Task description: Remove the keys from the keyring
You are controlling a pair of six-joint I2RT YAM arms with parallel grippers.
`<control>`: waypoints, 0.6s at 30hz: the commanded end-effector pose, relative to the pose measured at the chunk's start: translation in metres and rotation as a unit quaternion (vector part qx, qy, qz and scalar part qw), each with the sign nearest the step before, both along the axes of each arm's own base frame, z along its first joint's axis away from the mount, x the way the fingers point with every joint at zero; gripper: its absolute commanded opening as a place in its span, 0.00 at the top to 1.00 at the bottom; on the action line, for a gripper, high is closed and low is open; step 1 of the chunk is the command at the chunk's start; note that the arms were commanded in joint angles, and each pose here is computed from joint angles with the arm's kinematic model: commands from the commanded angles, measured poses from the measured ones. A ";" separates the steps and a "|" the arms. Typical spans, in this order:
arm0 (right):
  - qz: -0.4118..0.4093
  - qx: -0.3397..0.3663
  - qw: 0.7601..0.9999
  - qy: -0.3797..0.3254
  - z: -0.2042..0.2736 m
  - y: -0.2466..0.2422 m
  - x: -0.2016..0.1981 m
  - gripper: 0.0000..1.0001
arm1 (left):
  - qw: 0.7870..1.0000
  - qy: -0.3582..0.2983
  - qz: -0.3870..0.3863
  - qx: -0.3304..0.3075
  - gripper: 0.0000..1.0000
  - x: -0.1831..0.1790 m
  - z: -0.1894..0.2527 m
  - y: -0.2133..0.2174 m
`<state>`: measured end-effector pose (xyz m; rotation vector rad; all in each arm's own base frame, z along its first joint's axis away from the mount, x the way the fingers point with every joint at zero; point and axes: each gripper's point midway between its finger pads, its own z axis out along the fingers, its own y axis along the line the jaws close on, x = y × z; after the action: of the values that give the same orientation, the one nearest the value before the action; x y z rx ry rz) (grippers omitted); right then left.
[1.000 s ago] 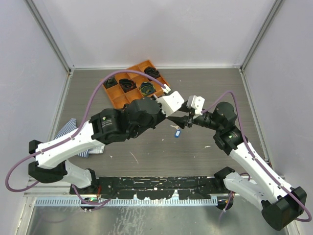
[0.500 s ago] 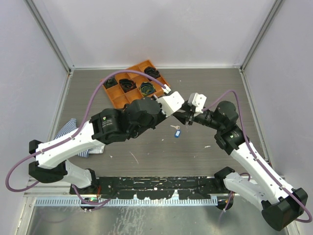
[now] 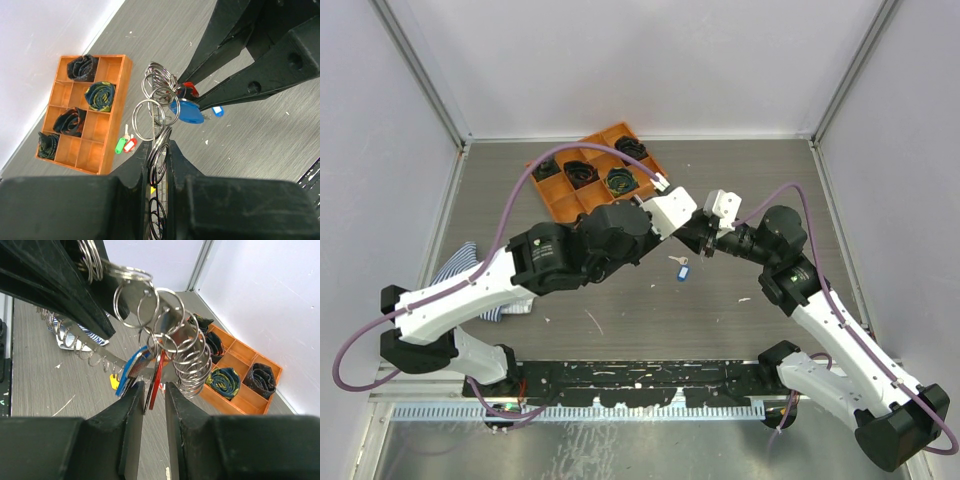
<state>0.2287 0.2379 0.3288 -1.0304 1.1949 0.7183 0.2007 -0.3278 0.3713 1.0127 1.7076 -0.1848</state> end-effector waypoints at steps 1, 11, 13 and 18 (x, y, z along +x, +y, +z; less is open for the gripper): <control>0.014 0.030 0.999 -0.036 0.034 0.002 -0.008 0.71 | 0.999 -0.010 0.012 -0.049 1.00 0.001 0.021 0.003; 0.018 0.031 0.999 -0.033 0.034 0.003 -0.008 0.76 | 0.999 -0.007 0.013 -0.050 1.00 0.002 0.017 0.003; 0.019 0.032 0.999 -0.032 0.034 0.003 -0.008 0.77 | 0.999 -0.006 0.013 -0.050 1.00 0.001 0.017 0.002; 0.031 0.029 0.999 -0.032 0.032 0.005 -0.011 0.86 | 0.999 -0.004 0.016 -0.052 1.00 0.002 0.014 0.003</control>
<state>0.2240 0.2403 0.3298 -1.0339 1.1926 0.7554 0.2003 -0.3283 0.3567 1.0209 1.7355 -0.1752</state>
